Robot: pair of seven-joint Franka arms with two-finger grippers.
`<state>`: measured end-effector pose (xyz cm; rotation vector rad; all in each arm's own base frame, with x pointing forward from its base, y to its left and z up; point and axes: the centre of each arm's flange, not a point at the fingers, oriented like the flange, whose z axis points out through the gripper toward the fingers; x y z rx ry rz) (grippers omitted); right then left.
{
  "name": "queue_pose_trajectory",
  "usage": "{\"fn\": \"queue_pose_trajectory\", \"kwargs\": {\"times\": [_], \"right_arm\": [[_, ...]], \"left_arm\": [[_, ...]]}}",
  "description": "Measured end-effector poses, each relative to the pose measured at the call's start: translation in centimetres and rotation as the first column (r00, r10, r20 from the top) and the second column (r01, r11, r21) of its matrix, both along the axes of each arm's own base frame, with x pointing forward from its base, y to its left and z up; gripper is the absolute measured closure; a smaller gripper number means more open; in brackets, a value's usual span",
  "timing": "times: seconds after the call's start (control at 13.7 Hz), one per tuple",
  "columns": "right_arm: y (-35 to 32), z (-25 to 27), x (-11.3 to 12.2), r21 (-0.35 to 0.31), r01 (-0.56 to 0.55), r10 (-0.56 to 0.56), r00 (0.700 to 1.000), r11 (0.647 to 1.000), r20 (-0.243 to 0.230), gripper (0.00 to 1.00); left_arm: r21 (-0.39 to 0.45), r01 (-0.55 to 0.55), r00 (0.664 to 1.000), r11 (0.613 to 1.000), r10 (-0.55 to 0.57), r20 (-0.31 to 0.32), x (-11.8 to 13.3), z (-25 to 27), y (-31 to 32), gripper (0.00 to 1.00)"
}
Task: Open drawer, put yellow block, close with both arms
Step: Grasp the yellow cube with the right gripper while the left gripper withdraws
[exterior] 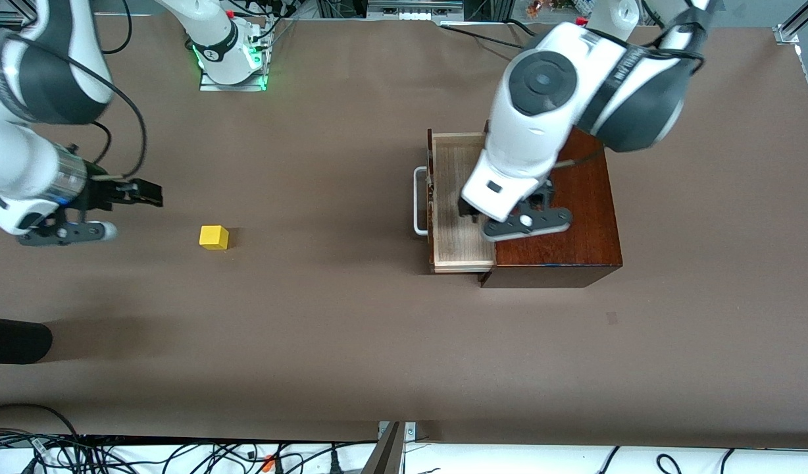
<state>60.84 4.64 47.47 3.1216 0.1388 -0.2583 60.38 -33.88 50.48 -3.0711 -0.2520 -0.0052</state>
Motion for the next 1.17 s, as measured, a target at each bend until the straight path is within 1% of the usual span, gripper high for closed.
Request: {"fn": "queue_pose_trajectory", "kwargs": {"times": [0.15,0.29,0.44,0.59,0.73,0.88,1.03,1.17], "right_arm": [[-0.2,-3.6,-0.8,-0.005,0.023,-0.023,1.0,1.0,-0.017,0.0],[-0.5,-6.6,-1.9,-0.006,0.036,-0.036,0.999,0.999,-0.013,0.0],[-0.6,-9.5,-2.7,-0.002,0.04,-0.04,0.999,0.999,0.022,0.0],[-0.8,-13.2,-3.7,0.002,0.043,-0.043,0.995,0.999,0.089,0.0],[-1.1,-17.4,-5.3,0.005,0.044,-0.044,0.988,0.999,0.15,0.0],[-1.2,-20.7,-6.6,0.003,0.045,-0.045,0.982,0.999,0.181,0.0],[-1.2,-23.0,-6.8,-0.001,0.043,-0.042,0.979,0.999,0.197,0.0],[-1.0,-24.5,-6.8,-0.004,0.039,-0.037,0.978,0.999,0.203,0.0]], "left_arm": [[-0.002,-0.004,1.0,1.0,0.004,-0.003,1.5,0.1,3.0,0.0],[-0.001,0.001,1.0,1.0,-0.001,-0.008,2.9,0.4,6.8,0.0],[-0.017,0.052,0.998,0.999,-0.052,-0.025,3.4,1.1,10.7,0.0],[-0.043,0.12,0.992,0.992,-0.121,-0.03,3.3,2.7,15.5,0.0],[-0.064,0.148,0.989,0.987,-0.149,-0.015,2.9,4.7,19.3,0.0],[-0.067,0.199,0.98,0.978,-0.2,-0.006,2.1,6.1,21.2,0.0],[-0.067,0.231,0.972,0.971,-0.233,-0.015,1.2,6.1,21.8,0.0],[-0.062,0.245,0.969,0.968,-0.246,-0.015,0.5,5.6,21.5,0.0]]}}
